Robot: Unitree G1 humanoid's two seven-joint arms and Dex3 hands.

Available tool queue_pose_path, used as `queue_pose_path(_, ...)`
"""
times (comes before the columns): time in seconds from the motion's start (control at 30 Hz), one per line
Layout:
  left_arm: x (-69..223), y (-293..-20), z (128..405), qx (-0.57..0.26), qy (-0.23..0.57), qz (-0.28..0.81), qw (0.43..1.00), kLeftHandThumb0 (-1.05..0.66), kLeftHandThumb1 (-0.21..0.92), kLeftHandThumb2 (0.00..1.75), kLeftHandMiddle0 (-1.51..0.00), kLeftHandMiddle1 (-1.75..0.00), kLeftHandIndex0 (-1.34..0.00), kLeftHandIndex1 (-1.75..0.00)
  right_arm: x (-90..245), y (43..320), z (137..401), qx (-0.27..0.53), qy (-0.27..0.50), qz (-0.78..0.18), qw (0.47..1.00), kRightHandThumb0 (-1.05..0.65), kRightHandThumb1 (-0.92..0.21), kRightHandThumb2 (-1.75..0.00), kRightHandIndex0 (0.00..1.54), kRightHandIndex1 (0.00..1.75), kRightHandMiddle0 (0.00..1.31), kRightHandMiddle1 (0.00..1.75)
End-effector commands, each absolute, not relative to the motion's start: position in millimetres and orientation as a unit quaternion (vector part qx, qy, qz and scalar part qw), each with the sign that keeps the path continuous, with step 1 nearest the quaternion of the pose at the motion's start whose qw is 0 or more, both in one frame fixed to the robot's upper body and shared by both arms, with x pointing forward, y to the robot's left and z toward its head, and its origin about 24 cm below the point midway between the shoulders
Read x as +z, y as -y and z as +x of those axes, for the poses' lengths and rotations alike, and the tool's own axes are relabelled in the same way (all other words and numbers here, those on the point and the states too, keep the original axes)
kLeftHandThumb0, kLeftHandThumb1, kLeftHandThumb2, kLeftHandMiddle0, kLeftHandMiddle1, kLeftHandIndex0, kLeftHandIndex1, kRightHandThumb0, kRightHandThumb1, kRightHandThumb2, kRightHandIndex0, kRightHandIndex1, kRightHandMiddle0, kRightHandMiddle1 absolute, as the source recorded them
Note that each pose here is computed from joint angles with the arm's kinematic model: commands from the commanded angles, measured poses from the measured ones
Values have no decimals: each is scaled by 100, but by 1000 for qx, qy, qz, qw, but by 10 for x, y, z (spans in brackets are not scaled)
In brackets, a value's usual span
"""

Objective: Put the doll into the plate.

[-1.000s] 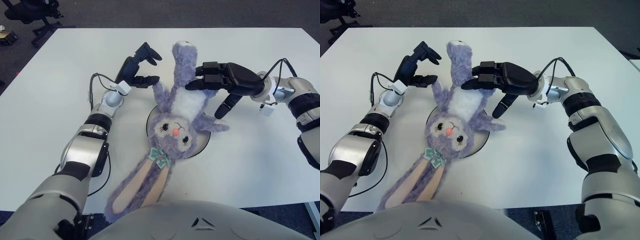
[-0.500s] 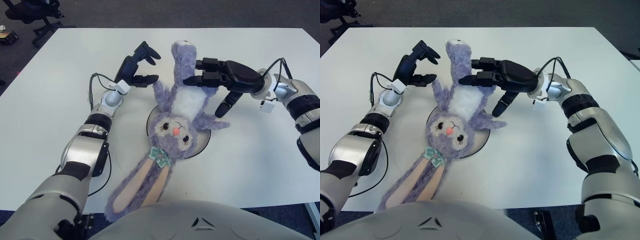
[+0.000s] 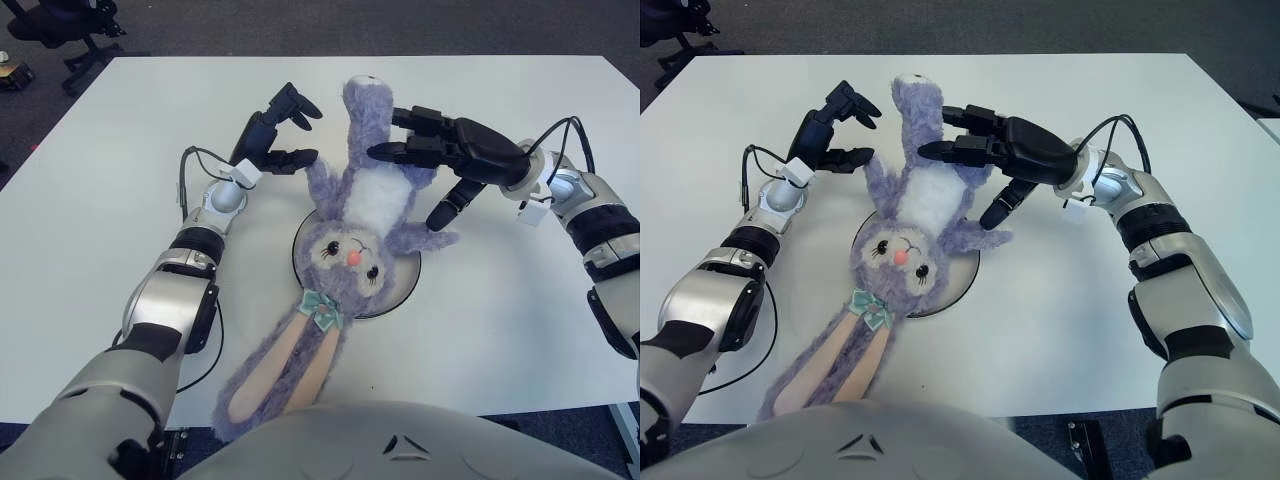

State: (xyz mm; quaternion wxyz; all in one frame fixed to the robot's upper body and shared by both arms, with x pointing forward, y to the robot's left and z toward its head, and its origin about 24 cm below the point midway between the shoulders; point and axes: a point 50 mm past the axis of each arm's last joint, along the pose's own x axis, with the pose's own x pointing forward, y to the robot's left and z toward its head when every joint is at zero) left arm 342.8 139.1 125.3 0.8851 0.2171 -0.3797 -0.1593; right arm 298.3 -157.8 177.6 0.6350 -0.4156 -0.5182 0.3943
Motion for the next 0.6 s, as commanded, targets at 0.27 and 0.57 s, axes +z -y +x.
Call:
queue_pose_path(0.27, 1279, -1402, 3446, -154, 380, 222, 884, 0, 92, 36, -43, -147, -23, -153, 1820, 1634, 3036, 383, 496, -418, 658, -43, -92, -34, 0, 0, 10, 0)
queue_pose_path(0.57, 1275, -1411, 3449, -152, 378, 225, 885, 0, 92, 36, -43, -147, -23, -153, 2021, 1691, 3067, 379, 494, -418, 661, -45, -92, -44, 0, 0, 7, 0)
